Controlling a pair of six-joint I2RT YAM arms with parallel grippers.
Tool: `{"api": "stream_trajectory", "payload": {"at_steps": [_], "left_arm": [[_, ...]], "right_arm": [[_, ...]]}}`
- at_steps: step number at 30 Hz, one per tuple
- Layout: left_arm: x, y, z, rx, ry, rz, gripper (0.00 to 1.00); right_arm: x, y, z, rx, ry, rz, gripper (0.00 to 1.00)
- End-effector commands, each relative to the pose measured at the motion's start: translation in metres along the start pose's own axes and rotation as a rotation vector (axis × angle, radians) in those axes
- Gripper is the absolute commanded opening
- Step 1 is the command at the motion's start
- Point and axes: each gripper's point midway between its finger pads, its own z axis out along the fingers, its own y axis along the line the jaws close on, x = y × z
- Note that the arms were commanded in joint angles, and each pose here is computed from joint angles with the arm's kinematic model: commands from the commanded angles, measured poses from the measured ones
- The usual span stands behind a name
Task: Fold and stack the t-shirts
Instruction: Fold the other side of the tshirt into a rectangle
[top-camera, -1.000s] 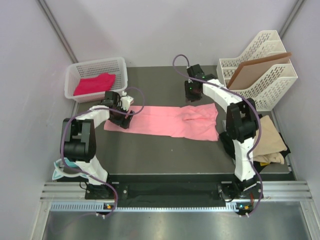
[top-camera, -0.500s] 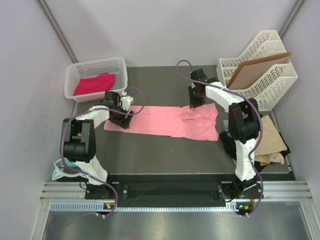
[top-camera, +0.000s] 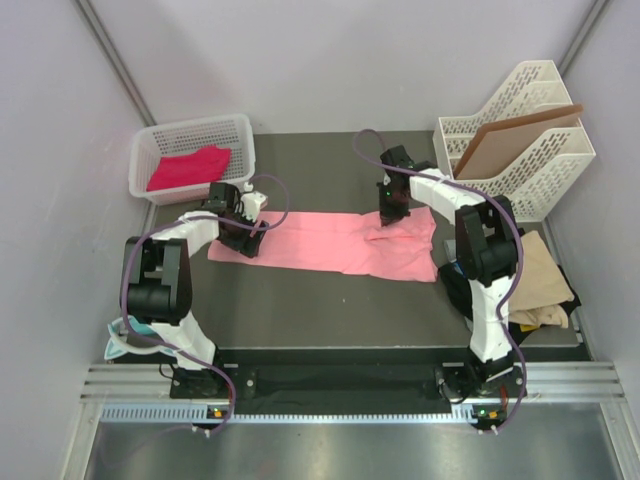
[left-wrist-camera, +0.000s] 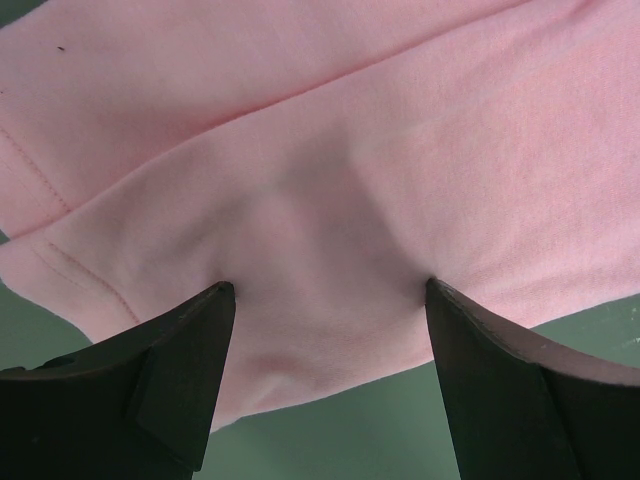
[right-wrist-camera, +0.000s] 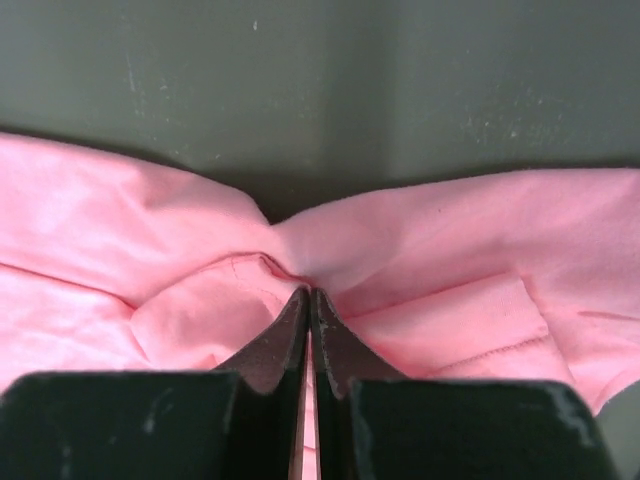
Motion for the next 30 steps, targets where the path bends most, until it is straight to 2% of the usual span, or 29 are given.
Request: {"api": "stream_trajectory", "payload": {"at_steps": [1, 11, 18, 20, 23, 24, 25, 30], "left_arm": [[0.034, 0.008, 0.006, -0.058, 0.107, 0.015, 0.81], [0.043, 0.006, 0.006, -0.064, 0.115, 0.01, 0.81], [0.042, 0.005, 0.004, -0.062, 0.115, 0.005, 0.81], [0.04, 0.005, 0.003, -0.062, 0.112, 0.005, 0.81], [0.041, 0.006, 0.002, -0.067, 0.116, 0.005, 0.81], [0.041, 0.006, 0.002, -0.064, 0.118, 0.005, 0.81], [0.042, 0.006, 0.003, -0.066, 0.121, 0.005, 0.81], [0.042, 0.007, 0.002, -0.068, 0.123, 0.006, 0.81]], "right_arm": [[-0.017, 0.007, -0.008, -0.027, -0.047, 0.009, 0.0], [-0.053, 0.031, -0.039, -0.085, -0.131, -0.023, 0.0], [-0.05, 0.036, -0.029, -0.117, -0.118, -0.042, 0.0], [-0.047, 0.035, -0.019, -0.114, -0.091, -0.061, 0.09], [-0.053, 0.04, -0.014, -0.137, -0.091, -0.083, 0.12], [-0.054, 0.045, -0.014, -0.16, -0.09, -0.087, 0.1], [-0.057, 0.048, -0.013, -0.169, -0.093, -0.087, 0.01], [-0.069, 0.059, -0.015, -0.19, -0.109, -0.092, 0.0]]}}
